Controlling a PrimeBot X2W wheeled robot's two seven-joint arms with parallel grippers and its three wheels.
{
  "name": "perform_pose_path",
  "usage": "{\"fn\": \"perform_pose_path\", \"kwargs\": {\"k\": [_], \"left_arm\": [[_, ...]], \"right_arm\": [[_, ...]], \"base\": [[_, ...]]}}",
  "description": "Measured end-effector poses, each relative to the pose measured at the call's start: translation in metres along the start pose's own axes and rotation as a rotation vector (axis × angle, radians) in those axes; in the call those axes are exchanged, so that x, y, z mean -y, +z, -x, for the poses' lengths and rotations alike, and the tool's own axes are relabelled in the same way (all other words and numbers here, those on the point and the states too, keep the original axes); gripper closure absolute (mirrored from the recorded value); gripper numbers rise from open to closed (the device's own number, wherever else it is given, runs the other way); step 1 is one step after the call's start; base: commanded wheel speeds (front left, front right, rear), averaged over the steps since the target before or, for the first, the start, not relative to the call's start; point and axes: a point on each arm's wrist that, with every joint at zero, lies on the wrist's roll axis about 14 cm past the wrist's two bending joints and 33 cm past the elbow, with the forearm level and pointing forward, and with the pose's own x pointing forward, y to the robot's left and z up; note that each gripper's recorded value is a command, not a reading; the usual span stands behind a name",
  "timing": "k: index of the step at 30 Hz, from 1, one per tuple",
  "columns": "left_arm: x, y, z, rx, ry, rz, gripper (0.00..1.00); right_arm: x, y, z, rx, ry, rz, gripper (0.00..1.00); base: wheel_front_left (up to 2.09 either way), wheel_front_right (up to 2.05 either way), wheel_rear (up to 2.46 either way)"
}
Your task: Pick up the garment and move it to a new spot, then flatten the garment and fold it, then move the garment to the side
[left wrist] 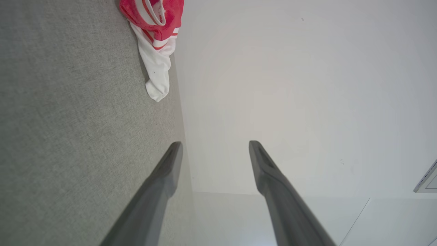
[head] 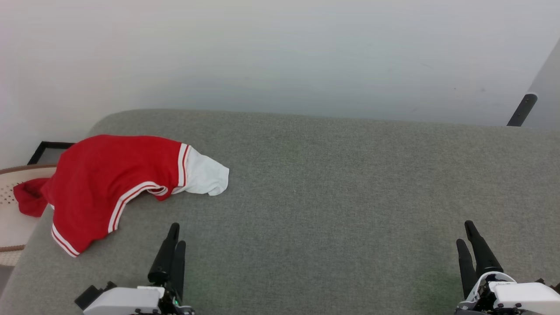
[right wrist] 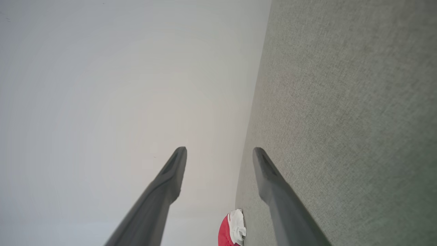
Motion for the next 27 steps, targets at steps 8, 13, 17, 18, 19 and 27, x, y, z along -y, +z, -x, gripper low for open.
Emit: {"fn": "perform_pose_path", "kwargs": {"k": [8,13,17,18,19,27], "left_arm": [[0.006,-0.005,-0.001,-0.005,-0.02,-0.023,0.0],[0.01,-0.007,-0.002,-0.007,-0.031,-0.058,0.0],[0.011,-0.008,-0.002,-0.01,-0.035,-0.103,0.0],[0.011,-0.008,-0.002,-0.01,-0.036,-0.115,0.0],[0.012,-0.008,-0.002,-0.01,-0.037,-0.126,0.0],[0.011,-0.012,-0.002,-0.017,-0.038,-0.26,0.0]], "right_arm": [[-0.002,-0.004,0.0,0.002,0.006,0.031,0.0],[-0.004,-0.004,0.0,0.007,0.012,0.065,0.0],[-0.005,-0.005,0.001,0.012,0.015,0.085,0.0],[-0.005,-0.005,0.001,0.012,0.016,0.093,0.0],[-0.005,-0.005,0.001,0.012,0.017,0.098,0.0],[-0.007,-0.003,0.001,0.024,0.024,0.169,0.0]], "base": [[0.0,0.0,0.0],[0.0,0.0,0.0],[0.0,0.0,0.0],[0.0,0.0,0.0],[0.0,0.0,0.0],[0.0,0.0,0.0]]}}
